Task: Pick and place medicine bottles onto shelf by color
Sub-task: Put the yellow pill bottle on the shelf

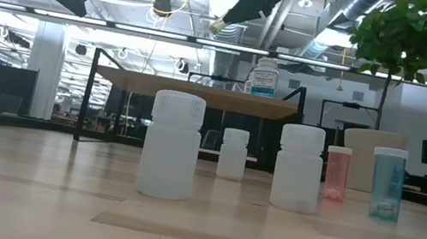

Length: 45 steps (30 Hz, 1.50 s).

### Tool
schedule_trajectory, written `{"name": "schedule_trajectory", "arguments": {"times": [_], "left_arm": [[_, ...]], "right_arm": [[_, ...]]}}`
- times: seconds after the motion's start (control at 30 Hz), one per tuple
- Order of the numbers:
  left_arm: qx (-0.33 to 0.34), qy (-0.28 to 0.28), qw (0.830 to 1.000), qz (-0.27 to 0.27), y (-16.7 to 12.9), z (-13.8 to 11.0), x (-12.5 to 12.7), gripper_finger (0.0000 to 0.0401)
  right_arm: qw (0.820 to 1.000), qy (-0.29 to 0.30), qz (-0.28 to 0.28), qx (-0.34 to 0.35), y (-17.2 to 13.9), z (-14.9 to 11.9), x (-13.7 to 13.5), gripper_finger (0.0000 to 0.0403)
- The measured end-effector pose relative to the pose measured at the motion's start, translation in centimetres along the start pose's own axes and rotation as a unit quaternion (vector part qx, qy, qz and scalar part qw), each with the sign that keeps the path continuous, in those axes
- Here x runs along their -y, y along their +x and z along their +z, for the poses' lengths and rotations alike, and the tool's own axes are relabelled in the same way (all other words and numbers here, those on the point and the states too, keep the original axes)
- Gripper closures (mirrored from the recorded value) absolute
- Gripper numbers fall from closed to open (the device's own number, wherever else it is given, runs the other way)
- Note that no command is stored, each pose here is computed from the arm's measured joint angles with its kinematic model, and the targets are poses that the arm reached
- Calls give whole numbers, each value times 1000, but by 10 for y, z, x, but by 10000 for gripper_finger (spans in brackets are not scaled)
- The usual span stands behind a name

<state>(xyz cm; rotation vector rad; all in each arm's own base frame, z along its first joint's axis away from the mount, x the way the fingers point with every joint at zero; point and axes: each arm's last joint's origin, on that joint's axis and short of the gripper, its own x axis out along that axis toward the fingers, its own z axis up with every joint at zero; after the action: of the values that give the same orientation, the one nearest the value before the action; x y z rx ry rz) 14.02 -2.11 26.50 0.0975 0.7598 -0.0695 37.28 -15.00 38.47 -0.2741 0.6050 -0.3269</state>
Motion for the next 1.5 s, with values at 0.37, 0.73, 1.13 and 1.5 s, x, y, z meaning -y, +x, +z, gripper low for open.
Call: {"name": "schedule_trajectory", "arguments": {"times": [0.37, 0.73, 1.13, 1.5], "left_arm": [[1, -3, 1000, 0, 0, 0, 0, 292], [0, 0, 1000, 0, 0, 0, 0, 292], [0, 4, 1000, 0, 0, 0, 0, 292], [0, 4, 1000, 0, 0, 0, 0, 292]], "right_arm": [[995, -36, -18, 96, 32, 20, 7, 285], [997, -60, 33, -37, 82, 19, 6, 285], [985, -21, 71, -159, 74, -9, 8, 285], [969, 2, 127, -213, 68, -19, -1, 285]]}}
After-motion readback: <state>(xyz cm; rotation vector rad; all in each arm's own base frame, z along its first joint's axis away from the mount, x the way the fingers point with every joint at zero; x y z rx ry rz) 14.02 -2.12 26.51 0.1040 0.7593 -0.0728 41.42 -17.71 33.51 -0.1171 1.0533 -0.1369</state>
